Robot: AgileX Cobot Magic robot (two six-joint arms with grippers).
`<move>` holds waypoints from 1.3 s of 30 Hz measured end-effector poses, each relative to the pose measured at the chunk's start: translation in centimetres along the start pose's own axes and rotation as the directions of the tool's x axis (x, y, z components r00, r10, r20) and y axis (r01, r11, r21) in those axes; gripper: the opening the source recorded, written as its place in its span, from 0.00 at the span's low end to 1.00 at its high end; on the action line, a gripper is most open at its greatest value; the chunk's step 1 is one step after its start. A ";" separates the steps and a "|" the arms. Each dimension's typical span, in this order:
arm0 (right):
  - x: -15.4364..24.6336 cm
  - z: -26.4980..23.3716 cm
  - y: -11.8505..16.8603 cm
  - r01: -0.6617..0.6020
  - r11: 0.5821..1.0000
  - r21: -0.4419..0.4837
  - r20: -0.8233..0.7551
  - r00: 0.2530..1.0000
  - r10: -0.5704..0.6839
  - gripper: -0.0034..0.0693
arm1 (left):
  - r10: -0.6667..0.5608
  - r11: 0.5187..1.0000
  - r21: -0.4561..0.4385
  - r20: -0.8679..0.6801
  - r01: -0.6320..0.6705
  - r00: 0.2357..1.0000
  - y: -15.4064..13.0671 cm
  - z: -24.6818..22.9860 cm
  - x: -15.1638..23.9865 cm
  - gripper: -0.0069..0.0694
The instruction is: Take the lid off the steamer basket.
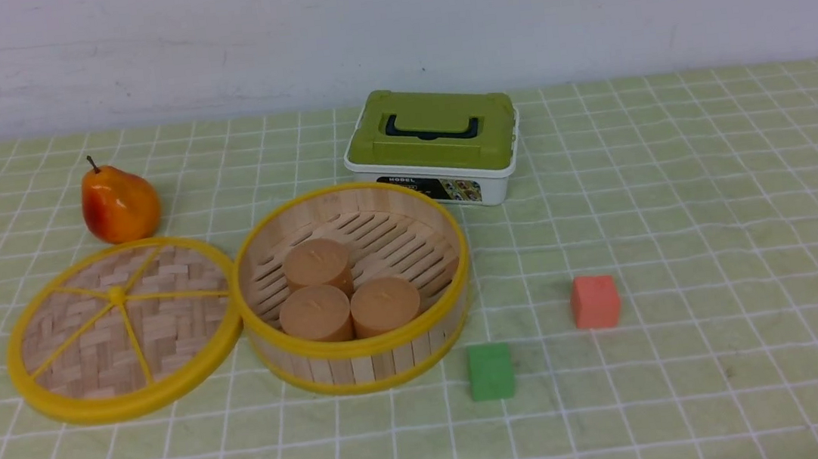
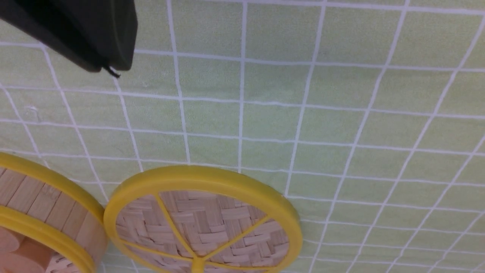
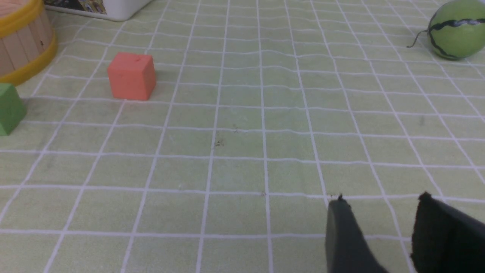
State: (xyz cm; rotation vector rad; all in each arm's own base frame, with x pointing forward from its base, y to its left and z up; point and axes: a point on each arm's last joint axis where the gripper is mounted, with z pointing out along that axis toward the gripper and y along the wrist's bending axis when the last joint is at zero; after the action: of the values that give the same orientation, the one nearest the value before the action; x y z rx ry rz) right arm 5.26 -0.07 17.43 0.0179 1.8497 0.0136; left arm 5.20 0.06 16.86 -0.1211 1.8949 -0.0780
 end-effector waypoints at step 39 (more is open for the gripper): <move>0.0 0.0 0.0 0.000 1.000 0.000 0.000 1.000 0.000 0.38 | 0.001 1.000 0.000 0.000 -0.001 1.000 0.0 0.0 0.0 0.13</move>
State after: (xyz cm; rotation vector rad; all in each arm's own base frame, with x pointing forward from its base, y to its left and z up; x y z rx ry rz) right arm 5.26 -0.07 17.43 0.0179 1.8497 0.0136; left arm 5.20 0.06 16.86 -0.1203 1.8949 -0.0775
